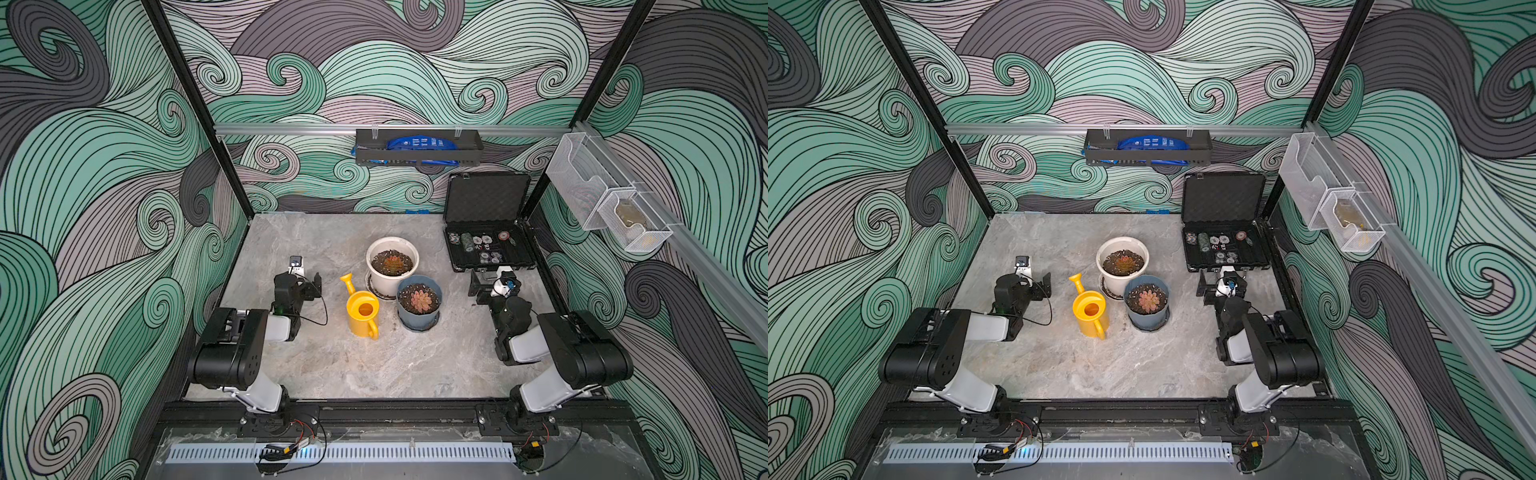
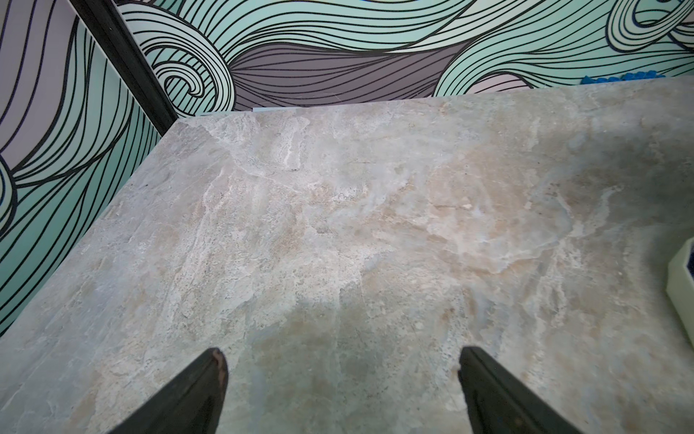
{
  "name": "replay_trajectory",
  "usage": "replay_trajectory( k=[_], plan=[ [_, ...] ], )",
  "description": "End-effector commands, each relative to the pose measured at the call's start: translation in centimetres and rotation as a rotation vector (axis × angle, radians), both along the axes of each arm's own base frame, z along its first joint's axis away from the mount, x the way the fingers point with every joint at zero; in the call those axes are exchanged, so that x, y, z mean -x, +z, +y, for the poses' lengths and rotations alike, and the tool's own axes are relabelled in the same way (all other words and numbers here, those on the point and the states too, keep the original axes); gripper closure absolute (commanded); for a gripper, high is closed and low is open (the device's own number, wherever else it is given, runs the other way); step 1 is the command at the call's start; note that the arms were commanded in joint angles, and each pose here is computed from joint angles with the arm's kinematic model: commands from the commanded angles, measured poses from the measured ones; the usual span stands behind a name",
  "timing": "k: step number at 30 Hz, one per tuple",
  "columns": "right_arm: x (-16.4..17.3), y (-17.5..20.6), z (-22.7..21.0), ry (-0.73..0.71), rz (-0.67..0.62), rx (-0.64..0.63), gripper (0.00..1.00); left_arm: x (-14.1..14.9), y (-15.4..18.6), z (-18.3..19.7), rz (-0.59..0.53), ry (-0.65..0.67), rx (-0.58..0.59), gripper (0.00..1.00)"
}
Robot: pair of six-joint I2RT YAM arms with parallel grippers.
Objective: Water the succulent around the soil edge
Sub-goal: Reset both arms
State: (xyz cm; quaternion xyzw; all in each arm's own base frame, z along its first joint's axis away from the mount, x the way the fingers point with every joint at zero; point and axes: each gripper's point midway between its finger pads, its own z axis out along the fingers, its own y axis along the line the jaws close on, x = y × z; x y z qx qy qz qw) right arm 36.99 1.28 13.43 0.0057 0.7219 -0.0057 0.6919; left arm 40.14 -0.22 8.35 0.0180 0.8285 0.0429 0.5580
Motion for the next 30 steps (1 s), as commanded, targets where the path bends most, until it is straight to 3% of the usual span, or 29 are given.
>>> replay_trajectory(
  k=[1, 30],
  plan=[
    [-0.11, 0.99, 0.04, 0.005, -0.031, -0.010, 0.01, -0.24, 0.54, -0.11, -0.022, -0.013, -0.006, 0.01],
    [-0.12, 0.93, 0.12, 0.003, -0.029, -0.005, 0.01, -0.29, 0.64, -0.13, -0.024, -0.013, -0.005, 0.01]
  ],
)
